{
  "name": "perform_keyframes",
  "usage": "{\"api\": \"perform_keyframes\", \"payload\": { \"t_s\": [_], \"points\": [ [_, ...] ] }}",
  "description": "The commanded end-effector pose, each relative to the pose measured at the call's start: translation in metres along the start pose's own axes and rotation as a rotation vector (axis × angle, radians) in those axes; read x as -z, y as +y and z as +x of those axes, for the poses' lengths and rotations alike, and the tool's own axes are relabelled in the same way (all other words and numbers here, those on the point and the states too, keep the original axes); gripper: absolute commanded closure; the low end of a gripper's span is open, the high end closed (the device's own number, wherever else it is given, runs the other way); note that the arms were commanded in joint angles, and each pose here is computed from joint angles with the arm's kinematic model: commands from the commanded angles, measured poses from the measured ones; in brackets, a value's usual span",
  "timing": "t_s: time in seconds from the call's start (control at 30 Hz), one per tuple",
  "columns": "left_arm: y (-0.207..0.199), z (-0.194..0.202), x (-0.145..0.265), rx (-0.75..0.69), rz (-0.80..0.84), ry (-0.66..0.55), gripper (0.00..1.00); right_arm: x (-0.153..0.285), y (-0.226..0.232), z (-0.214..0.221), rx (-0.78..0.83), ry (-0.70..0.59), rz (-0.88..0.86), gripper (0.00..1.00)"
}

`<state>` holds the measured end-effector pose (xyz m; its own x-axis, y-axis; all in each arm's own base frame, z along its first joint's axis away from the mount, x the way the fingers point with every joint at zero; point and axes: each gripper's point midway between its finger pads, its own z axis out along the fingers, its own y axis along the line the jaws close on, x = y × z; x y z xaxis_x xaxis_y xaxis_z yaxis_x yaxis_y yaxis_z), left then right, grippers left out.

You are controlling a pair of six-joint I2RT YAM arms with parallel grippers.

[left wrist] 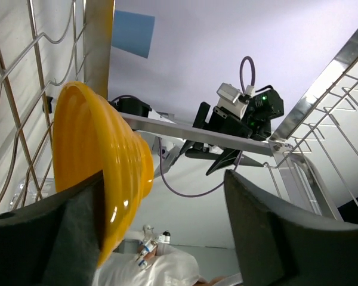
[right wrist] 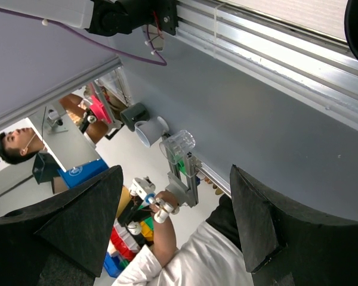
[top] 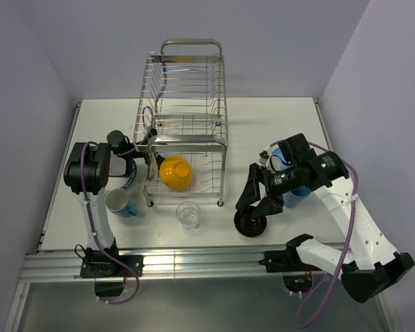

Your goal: Load the mixed dishes into the dish rack

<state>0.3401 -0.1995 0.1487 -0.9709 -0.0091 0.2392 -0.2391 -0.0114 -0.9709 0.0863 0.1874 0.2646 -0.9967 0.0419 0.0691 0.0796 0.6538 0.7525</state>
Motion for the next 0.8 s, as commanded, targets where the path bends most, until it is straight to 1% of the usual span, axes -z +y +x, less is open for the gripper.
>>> {"api": "perform_keyframes", "payload": {
  "t_s": [0.0,0.03,0.07,0.13,0.2,0.27,0.3,0.33,0.4,0.53,0.63,0.77],
  "points": [
    [-0.036,0.024,0.021,-0.578,0.034,-0.039,0.18,0.003,0.006,-0.007,0.046,-0.020,-0.012,0.20],
    [-0.040,0.019,0.033,-0.582,0.035,-0.081,0.13,0.002,0.006,-0.009,0.047,-0.018,-0.010,0.20],
    [-0.045,0.021,0.036,-0.599,0.036,-0.093,0.06,0.002,0.006,-0.009,0.048,-0.017,-0.010,0.21],
    [-0.045,0.022,0.039,-0.589,0.039,-0.106,0.02,0.001,0.006,-0.012,0.049,-0.013,-0.006,0.20],
    [-0.045,0.025,0.038,-0.584,0.041,-0.107,0.02,0.000,0.006,-0.013,0.055,-0.008,-0.005,0.21],
    [-0.048,0.026,0.036,-0.592,0.051,-0.116,0.04,-0.001,0.007,-0.014,0.054,0.001,-0.007,0.21],
    [-0.048,0.027,0.031,-0.599,0.050,-0.095,0.06,-0.001,0.007,-0.015,0.055,0.004,-0.007,0.21],
    [-0.047,0.028,0.028,-0.599,0.040,-0.072,0.10,-0.002,0.006,-0.016,0.054,0.004,-0.006,0.21],
    [-0.048,0.025,0.024,-0.617,0.040,-0.056,0.12,-0.004,0.005,-0.016,0.054,0.016,-0.007,0.21],
    [-0.053,0.014,0.024,-0.628,0.041,-0.055,0.29,-0.004,0.003,-0.015,0.053,0.021,0.002,0.21],
    [-0.060,0.012,0.024,-0.661,0.040,-0.052,0.31,-0.002,0.001,-0.014,0.063,0.024,0.016,0.21],
    [-0.055,0.014,0.025,-0.660,0.028,-0.039,0.30,-0.001,0.000,-0.011,0.064,0.025,0.020,0.21]
  ]
}}
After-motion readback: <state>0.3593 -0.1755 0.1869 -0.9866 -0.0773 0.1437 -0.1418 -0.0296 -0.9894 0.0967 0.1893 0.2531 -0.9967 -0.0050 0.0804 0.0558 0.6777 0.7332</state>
